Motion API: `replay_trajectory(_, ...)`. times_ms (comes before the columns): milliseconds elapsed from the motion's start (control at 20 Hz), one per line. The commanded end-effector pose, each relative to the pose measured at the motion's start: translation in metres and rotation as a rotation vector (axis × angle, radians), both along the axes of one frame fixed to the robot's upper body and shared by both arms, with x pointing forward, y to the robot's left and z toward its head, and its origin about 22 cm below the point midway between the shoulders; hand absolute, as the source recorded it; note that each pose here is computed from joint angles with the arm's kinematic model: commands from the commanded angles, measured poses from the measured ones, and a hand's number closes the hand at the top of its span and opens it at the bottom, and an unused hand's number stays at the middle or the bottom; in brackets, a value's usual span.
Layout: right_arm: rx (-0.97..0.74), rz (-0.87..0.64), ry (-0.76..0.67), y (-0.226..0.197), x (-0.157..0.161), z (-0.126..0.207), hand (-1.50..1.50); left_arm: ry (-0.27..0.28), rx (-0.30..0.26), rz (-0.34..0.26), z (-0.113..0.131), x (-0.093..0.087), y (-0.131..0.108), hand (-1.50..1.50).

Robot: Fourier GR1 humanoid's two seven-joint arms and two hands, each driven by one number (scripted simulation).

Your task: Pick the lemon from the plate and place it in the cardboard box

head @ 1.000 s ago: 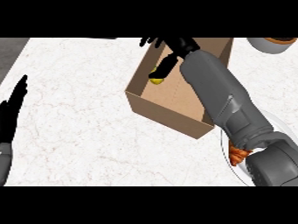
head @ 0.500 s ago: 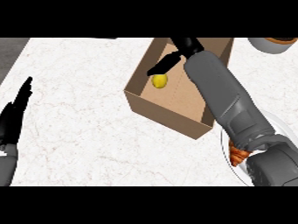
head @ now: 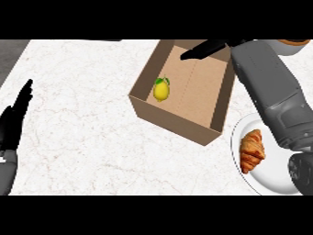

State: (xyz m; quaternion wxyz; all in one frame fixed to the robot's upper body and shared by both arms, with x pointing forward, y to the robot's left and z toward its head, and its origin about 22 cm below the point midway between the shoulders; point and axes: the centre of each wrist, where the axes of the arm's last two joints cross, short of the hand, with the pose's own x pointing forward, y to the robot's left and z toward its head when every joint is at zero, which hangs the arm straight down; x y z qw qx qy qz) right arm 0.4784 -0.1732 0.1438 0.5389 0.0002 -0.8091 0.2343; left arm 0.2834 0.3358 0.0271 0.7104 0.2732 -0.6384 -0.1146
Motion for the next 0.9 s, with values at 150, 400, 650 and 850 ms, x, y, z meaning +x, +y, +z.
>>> replay_trajectory(150,0.067,-0.089,0.024,-0.09,-0.002,0.017,-1.5,0.003,0.003,-0.008,-0.005,-0.005,-0.002,0.0)
replay_trajectory(400,0.033,-0.134,0.017,-0.157,-0.019,0.01,-1.5,-0.001,-0.009,-0.009,-0.006,0.005,-0.006,0.0)
replay_trajectory(650,0.013,-0.129,0.012,-0.211,-0.035,0.03,-1.5,-0.009,-0.019,-0.033,0.001,0.003,-0.004,0.0)
replay_trajectory(850,-0.068,-0.095,0.033,-0.237,-0.047,0.039,-1.5,-0.019,-0.017,-0.03,0.002,0.008,-0.008,0.0)
